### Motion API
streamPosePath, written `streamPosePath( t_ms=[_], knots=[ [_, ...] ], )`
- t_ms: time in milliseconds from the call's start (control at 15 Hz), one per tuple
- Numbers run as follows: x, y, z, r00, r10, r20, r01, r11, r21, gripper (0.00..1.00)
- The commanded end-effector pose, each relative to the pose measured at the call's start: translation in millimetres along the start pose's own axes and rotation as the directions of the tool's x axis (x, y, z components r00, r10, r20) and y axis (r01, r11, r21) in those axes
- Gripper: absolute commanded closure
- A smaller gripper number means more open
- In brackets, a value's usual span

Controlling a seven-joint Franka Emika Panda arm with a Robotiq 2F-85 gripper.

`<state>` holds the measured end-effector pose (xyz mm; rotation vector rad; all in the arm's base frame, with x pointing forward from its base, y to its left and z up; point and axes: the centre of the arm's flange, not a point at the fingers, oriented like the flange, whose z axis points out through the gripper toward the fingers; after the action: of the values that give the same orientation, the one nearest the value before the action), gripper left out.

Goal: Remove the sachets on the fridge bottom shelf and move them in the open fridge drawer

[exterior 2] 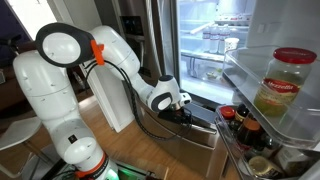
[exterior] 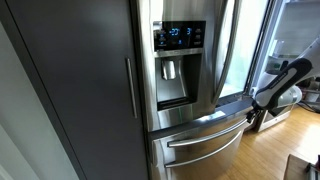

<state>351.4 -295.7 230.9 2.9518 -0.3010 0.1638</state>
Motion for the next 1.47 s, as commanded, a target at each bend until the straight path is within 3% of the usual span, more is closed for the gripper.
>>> streamPosePath(
  t_ms=[0,333,600,1000,1400],
  knots=[
    [-19.2,1.9,2.0,0.998,0.006,0.062,-0.007,1.000,0.013,0.00],
    [-23.0,-11.4,6.8,0.998,-0.009,0.057,0.006,0.999,0.045,0.00],
    [-23.5,-11.9,-16.9,0.999,-0.026,0.044,0.025,0.999,0.036,0.00],
    [-26.2,-3.4,-93.0,0.995,-0.031,0.096,0.022,0.995,0.096,0.00],
    [-23.8,-7.0,-192.8,0.996,0.006,0.092,-0.012,0.998,0.066,0.00]
  ],
)
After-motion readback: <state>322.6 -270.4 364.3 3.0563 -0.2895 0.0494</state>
